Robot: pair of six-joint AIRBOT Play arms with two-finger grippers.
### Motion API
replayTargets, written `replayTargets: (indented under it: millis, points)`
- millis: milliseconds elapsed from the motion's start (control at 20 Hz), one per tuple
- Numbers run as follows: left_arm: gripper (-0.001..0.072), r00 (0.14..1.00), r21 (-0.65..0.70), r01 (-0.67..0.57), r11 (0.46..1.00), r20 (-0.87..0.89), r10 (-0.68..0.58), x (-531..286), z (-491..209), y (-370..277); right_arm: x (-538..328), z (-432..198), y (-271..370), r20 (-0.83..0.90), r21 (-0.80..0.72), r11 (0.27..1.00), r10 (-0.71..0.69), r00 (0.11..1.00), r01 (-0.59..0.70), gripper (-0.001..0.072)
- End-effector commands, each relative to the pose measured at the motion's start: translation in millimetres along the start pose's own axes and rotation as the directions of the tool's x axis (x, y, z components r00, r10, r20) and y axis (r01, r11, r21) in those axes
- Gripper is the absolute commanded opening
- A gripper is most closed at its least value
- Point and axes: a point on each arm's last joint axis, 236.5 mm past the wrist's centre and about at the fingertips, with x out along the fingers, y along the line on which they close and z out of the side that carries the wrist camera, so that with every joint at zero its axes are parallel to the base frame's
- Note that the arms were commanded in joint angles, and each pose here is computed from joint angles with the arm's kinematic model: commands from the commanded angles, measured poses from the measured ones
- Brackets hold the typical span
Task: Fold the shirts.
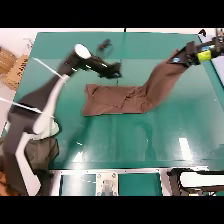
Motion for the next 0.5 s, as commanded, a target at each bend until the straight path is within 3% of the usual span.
replayTargets:
  millis: [0, 100, 300, 350, 400, 450]
  points:
    - [0.0018, 0.978, -0.024, -0.205, 0.979, -0.040, 0.204, -118, -4, 59, 47, 9, 57, 0.011, -0.058, 0.997, 0.054, 0.999, -0.053, 0.0016]
    - [0.0018, 0.958, -0.062, -0.288, 0.956, -0.024, 0.287, -170, -5, 89, 92, 7, 100, 0.001, -0.087, 0.991, 0.101, 0.995, -0.101, 0.0017]
    - [0.0018, 0.945, -0.141, -0.326, 0.935, -0.019, 0.327, -220, -12, 128, 225, -22, 176, -0.034, -0.136, 0.973, 0.181, 0.983, -0.185, 0.0018]
    - [0.0018, 0.943, -0.155, -0.331, 0.931, -0.010, 0.334, -227, -12, 135, 268, -32, 191, -0.019, -0.143, 0.971, 0.193, 0.981, -0.193, 0.0049]
    - [0.0018, 0.941, -0.166, -0.335, 0.927, -0.003, 0.339, -233, -11, 140, 306, -42, 203, 0.005, -0.142, 0.969, 0.204, 0.979, -0.201, 0.0195]
    - [0.0018, 0.939, -0.176, -0.338, 0.924, 0.000, 0.344, -238, -12, 145, 339, -55, 210, 0.018, -0.140, 0.969, 0.206, 0.978, -0.201, 0.0461]
